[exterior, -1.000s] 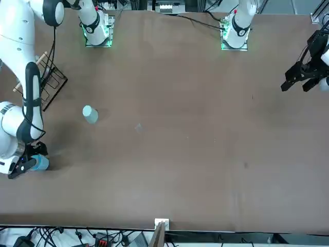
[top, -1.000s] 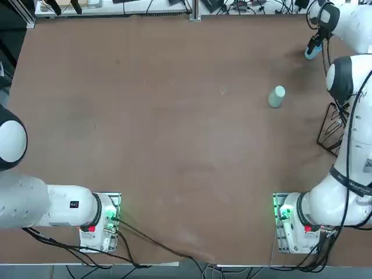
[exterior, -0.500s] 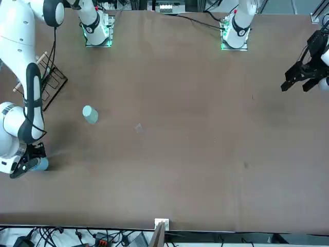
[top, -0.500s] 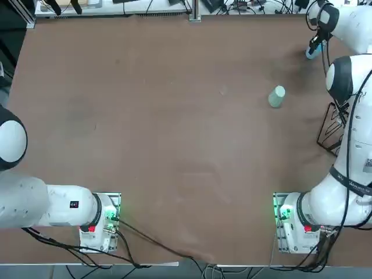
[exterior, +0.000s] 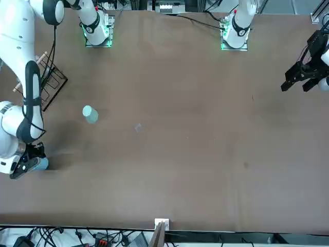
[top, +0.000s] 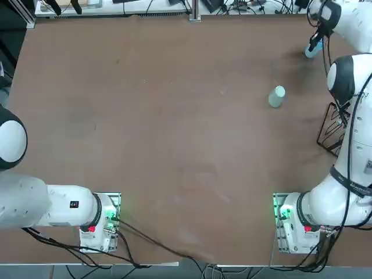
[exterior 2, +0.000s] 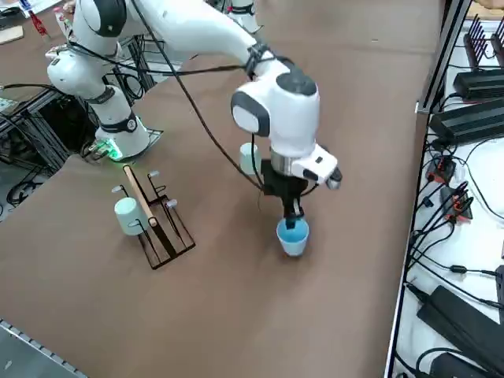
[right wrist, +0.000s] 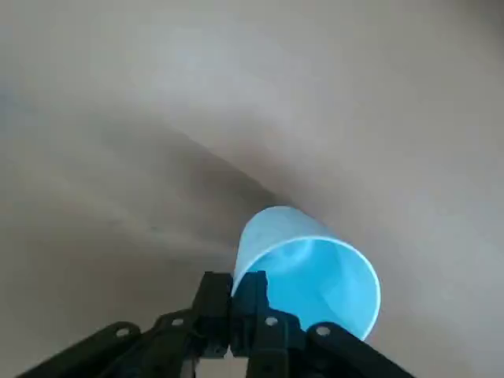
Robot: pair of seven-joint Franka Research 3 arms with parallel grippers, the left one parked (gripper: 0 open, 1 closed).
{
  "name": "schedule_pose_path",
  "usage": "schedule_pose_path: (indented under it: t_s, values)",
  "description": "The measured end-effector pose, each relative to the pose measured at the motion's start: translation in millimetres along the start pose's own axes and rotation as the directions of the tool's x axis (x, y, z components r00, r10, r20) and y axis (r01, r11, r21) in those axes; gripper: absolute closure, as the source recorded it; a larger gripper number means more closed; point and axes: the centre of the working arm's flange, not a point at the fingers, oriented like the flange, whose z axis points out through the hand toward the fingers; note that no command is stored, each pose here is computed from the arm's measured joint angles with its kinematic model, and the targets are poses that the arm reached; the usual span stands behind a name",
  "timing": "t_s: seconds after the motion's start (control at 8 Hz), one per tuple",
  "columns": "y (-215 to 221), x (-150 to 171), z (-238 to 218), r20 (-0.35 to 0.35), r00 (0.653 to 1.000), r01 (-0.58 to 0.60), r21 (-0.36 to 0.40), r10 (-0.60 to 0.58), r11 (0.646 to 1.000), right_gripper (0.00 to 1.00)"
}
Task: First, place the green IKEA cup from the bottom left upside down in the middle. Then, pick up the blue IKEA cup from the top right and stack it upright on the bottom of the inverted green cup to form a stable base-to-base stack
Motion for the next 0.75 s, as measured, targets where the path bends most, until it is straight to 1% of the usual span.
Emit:
schedule_pose_path:
  t_s: [0.25, 0.38, 0.62, 0.75]
  values:
    - [-25, 1, -64, 0.0, 1.0, -0.015, 0.076, 0.015, 0.997, 0.98]
    - [-41, 1, -96, 0.006, 0.999, -0.048, 0.108, 0.048, 0.993, 0.98]
    - [-82, 2, -145, 0.017, 0.988, -0.152, 0.149, 0.151, 0.977, 0.98]
    - [-108, 2, -159, 0.026, 0.978, -0.21, 0.157, 0.208, 0.965, 0.98]
